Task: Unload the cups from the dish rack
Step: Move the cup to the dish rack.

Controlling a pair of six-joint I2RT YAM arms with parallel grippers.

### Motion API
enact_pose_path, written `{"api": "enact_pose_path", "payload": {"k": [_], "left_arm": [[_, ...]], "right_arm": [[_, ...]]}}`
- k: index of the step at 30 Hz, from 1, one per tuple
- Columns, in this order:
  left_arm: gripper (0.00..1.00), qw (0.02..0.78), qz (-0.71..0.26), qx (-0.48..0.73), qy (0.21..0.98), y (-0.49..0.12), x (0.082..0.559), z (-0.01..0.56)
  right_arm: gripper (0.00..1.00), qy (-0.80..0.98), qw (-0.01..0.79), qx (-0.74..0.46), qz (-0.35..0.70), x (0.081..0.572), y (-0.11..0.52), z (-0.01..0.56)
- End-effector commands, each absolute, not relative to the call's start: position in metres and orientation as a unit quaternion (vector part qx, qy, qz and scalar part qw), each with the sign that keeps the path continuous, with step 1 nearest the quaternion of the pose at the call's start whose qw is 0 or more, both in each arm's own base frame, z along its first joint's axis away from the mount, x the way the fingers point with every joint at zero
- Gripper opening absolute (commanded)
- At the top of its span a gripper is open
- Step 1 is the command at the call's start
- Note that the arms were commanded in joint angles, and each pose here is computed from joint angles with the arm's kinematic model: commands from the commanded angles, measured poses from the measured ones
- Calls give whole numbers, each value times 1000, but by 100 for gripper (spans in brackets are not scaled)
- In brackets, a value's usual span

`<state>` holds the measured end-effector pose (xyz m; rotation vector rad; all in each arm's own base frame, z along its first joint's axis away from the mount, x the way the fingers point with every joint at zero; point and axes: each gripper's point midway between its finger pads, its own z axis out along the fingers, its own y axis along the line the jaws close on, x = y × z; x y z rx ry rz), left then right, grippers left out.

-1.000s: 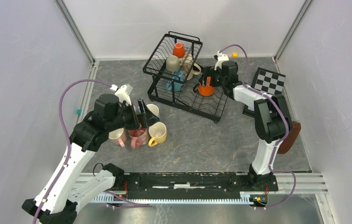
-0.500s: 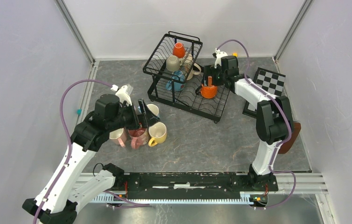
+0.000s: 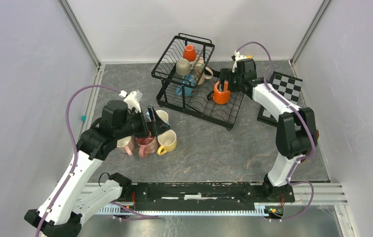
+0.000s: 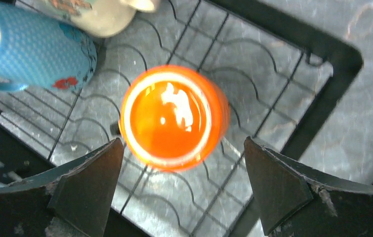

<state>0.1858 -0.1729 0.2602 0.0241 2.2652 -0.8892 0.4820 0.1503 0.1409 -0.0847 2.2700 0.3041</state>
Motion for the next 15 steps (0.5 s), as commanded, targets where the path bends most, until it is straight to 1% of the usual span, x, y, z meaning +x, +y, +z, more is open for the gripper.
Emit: {"api": "enact_pose_path", "payload": {"k": [1,6,11,15], "left_arm": [[100,355,-370,11,858,-182,188,271],[100,354,-369,10,859,-181,187,269],[100,355,-374,10,857,-182,185,271],[100,355,-374,9,857,-181,185,270]], "right_arm": [[98,886,443,16,137,456,148,166],[98,873,454,56,167,434,148,159],[98,866,457,70,191,433,155,154],[91,874,443,70,188,438,157,145]]}}
